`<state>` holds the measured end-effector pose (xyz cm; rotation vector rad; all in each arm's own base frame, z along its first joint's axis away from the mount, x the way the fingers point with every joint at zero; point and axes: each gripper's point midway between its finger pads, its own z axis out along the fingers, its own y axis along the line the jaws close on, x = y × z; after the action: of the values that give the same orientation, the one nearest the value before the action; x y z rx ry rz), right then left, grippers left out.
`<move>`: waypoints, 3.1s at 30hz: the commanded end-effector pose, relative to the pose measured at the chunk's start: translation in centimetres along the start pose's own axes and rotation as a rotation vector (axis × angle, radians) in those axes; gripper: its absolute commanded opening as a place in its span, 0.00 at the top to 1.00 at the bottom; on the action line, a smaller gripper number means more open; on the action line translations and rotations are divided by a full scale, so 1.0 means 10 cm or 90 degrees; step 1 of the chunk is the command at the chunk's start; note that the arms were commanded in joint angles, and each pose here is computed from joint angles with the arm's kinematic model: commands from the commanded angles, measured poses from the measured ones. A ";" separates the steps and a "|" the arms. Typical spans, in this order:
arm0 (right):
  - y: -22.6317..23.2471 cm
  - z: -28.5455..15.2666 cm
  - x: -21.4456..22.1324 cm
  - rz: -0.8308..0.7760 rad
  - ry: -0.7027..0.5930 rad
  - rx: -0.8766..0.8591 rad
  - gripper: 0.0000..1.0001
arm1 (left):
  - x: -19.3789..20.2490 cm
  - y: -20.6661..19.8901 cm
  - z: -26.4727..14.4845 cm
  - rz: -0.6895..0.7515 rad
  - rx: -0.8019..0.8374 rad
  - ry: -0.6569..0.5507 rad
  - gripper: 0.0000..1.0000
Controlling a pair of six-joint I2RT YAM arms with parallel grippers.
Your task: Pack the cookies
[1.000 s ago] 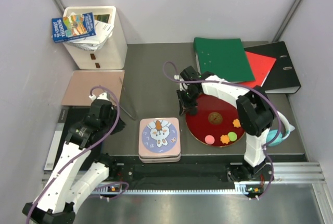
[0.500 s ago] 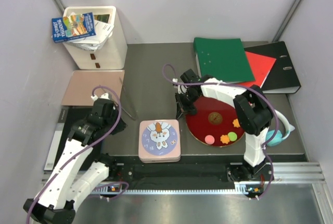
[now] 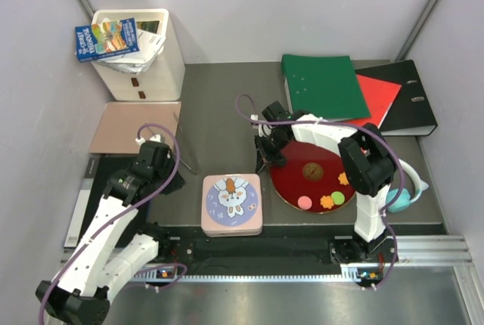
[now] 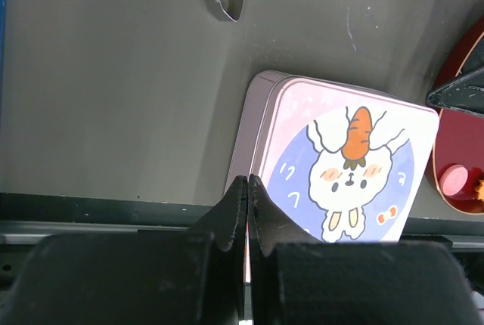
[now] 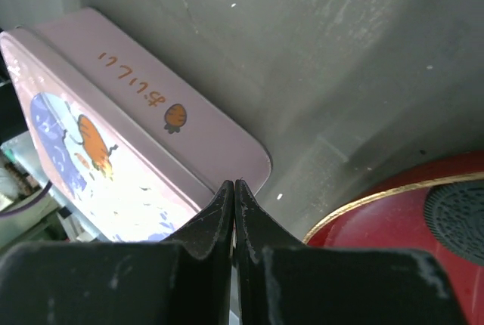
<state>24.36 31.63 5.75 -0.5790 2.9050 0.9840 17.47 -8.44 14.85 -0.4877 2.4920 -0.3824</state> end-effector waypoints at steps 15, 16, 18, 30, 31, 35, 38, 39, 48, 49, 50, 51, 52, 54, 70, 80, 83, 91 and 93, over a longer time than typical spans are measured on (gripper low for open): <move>0.54 -1.20 -0.58 -0.048 -0.314 0.045 0.92 | -0.23 -0.67 0.26 0.000 0.144 0.024 0.88; 0.72 -1.18 -0.48 -0.063 -0.294 -0.022 0.94 | -0.21 -0.75 0.28 0.000 0.167 0.035 0.88; 0.89 -1.15 -0.33 -0.070 -0.289 -0.110 0.98 | -0.22 -0.92 0.36 -0.005 0.216 0.045 0.88; 0.94 -0.62 0.54 -0.106 -0.142 -0.191 1.00 | 0.32 -1.04 0.55 -0.023 0.309 0.193 0.94; 0.93 -0.60 0.55 -0.107 -0.138 -0.190 1.00 | 0.36 -1.01 0.56 -0.023 0.305 0.203 0.95; 0.95 -0.52 0.62 -0.112 -0.121 -0.193 1.00 | 0.47 -0.95 0.54 -0.020 0.300 0.227 0.96; 0.95 -0.46 0.65 -0.113 -0.109 -0.191 1.00 | 0.55 -0.89 0.53 -0.023 0.290 0.246 0.96; 0.95 -0.44 0.66 -0.110 -0.105 -0.191 1.00 | 0.58 -0.87 0.54 -0.023 0.287 0.251 0.96; 0.91 -0.34 0.71 -0.106 -0.085 -0.182 1.00 | 0.78 -0.64 0.62 -0.033 0.207 0.318 0.98; 0.92 -0.34 0.72 -0.107 -0.085 -0.184 1.00 | 0.80 -0.62 0.64 -0.033 0.199 0.320 0.98; 0.94 -0.34 0.73 -0.109 -0.083 -0.185 1.00 | 0.81 -0.59 0.66 -0.036 0.187 0.326 0.98; 0.95 -0.34 0.73 -0.110 -0.083 -0.185 1.00 | 0.84 -0.55 0.68 -0.038 0.174 0.333 0.98; 0.96 -0.35 0.73 -0.115 -0.083 -0.187 1.00 | 0.86 -0.53 0.69 -0.039 0.165 0.339 0.99; 1.00 -0.35 0.76 -0.123 -0.079 -0.192 1.00 | 0.90 -0.46 0.74 -0.041 0.141 0.348 0.98; 0.49 0.38 1.71 -0.089 0.217 -0.145 1.00 | 0.89 -0.45 0.76 -0.046 0.133 0.344 0.99; 1.14 -0.20 0.90 -0.208 -0.056 -0.155 0.99 | 0.64 -0.58 0.67 -0.030 0.157 0.274 0.97; 1.41 -0.64 0.59 -0.246 -0.190 -0.144 0.95 | 0.44 -0.72 0.59 -0.015 0.187 0.231 0.92; 1.21 -1.42 0.15 -0.258 -0.416 0.043 0.57 | -0.11 -0.94 0.43 0.031 0.206 0.093 0.55; 0.92 -1.58 0.09 -0.220 -0.461 0.145 0.46 | -0.15 -0.86 0.44 0.039 0.171 0.090 0.49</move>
<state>18.05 33.44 24.93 -0.7108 2.1155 1.0239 21.55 -17.50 13.64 -0.3122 2.5950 -0.8658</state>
